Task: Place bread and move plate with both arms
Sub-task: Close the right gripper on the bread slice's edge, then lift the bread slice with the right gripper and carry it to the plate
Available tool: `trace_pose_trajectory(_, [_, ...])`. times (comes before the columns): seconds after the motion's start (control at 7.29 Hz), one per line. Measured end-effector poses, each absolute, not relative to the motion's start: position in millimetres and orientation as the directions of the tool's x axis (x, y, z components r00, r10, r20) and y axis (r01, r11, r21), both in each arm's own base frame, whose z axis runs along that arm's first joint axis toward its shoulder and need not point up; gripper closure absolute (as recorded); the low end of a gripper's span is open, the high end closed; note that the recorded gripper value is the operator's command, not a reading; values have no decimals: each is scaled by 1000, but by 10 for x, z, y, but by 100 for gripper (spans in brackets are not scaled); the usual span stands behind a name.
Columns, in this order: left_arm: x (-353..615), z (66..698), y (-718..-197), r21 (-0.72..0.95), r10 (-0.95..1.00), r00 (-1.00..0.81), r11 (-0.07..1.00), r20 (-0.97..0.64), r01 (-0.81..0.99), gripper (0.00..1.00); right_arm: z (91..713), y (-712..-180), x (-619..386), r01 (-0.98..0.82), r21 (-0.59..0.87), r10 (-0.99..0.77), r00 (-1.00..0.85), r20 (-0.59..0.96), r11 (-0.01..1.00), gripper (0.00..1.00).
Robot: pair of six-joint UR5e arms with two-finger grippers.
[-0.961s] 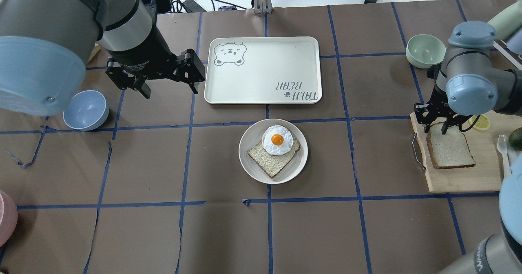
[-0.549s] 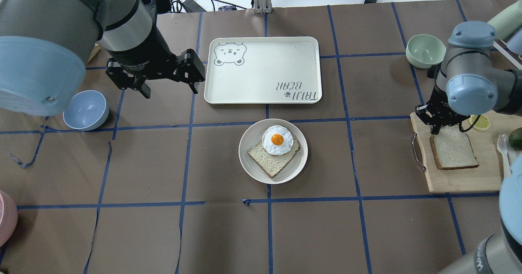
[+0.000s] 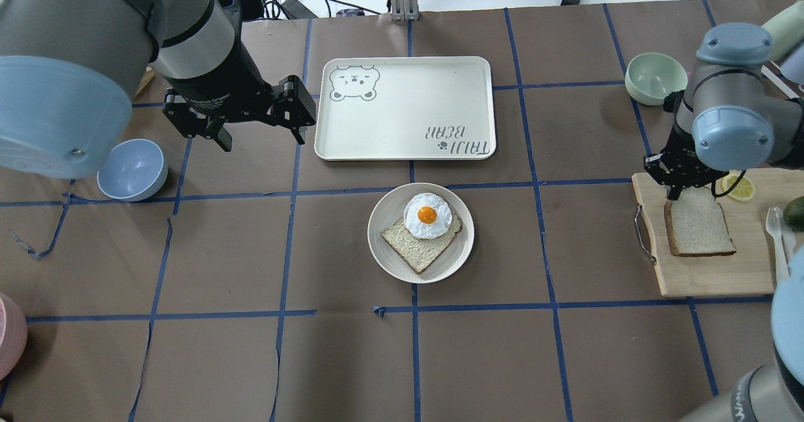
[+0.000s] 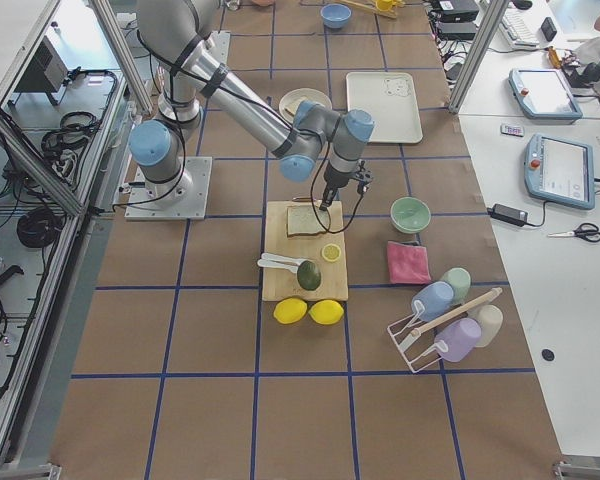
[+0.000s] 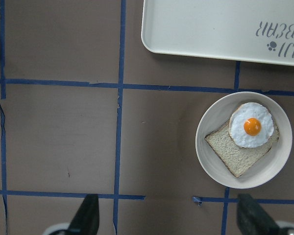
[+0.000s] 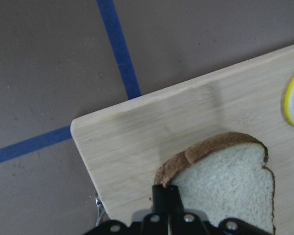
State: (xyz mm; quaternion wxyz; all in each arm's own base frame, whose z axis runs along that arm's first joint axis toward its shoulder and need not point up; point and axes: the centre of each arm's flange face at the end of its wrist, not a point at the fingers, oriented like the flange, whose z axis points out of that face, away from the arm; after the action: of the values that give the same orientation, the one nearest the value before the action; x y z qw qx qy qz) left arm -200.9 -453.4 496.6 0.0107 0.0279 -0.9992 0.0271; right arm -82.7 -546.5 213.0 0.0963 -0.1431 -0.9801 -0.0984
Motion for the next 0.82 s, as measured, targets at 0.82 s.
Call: trace_pose_trajectory(0.82, [-2005, 4972, -4537, -55, -56, -998, 997, 23, -57, 0, 3021, -5697, -247, 341, 244, 313, -938, 148, 908, 100])
